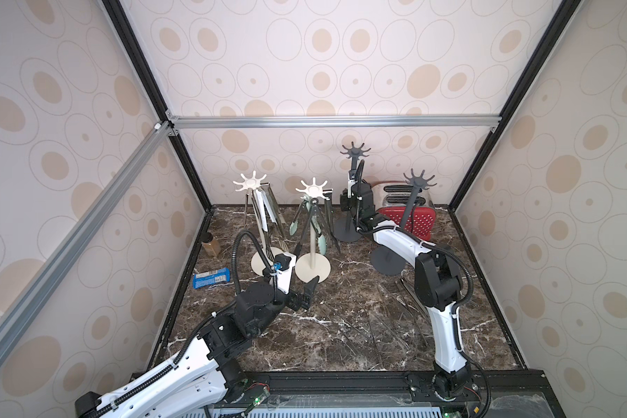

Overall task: Hang food tongs on kitchen utensil racks
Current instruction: Move the rack to the center of the board.

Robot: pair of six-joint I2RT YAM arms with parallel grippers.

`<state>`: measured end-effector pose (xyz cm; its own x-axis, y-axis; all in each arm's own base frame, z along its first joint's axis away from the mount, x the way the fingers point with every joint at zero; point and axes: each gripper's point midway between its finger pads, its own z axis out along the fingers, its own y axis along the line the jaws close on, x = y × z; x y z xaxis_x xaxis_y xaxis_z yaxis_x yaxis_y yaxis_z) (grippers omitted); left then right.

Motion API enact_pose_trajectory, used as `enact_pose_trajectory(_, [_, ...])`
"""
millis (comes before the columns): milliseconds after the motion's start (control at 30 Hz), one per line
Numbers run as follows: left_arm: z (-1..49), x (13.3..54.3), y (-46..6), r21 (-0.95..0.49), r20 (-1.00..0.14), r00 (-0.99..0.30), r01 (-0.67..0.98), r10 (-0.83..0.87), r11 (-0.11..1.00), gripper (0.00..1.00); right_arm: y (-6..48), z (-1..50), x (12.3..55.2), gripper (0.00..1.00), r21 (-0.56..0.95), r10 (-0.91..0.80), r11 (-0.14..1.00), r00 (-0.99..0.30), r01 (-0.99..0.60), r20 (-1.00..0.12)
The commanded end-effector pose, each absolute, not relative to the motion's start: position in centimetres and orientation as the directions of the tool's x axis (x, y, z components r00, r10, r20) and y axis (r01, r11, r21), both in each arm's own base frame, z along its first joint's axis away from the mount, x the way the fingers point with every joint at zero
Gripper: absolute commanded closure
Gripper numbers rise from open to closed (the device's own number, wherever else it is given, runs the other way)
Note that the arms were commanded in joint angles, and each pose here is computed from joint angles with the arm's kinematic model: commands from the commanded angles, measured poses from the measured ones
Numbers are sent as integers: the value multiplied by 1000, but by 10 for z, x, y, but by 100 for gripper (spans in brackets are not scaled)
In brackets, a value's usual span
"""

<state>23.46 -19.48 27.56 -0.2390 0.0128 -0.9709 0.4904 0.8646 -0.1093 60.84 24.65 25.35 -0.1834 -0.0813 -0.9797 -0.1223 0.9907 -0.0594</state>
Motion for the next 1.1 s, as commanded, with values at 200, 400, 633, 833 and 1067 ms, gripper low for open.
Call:
enact_pose_trajectory(200, [281, 234, -185, -126, -973, -228, 463, -20, 877, 1, 248, 280, 608, 100, -55, -73, 988, -123, -144, -990])
enact_pose_trajectory(400, [282, 232, -183, -130, -973, -229, 465, -23, 876, 1, 244, 301, 584, 100, -26, -43, 983, -90, -181, -995])
enact_pose_trajectory(633, [280, 232, -183, -132, -971, -236, 464, -22, 876, 2, 242, 327, 544, 100, -21, -32, 973, -44, -228, -999])
enact_pose_trajectory(833, [279, 232, -182, -128, -971, -240, 459, -16, 879, 2, 244, 335, 511, 100, -20, -26, 966, -20, -259, -999])
enact_pose_trajectory(1067, [279, 233, -182, -119, -970, -243, 456, -6, 882, 2, 240, 335, 478, 100, -5, -4, 965, 2, -262, -1000])
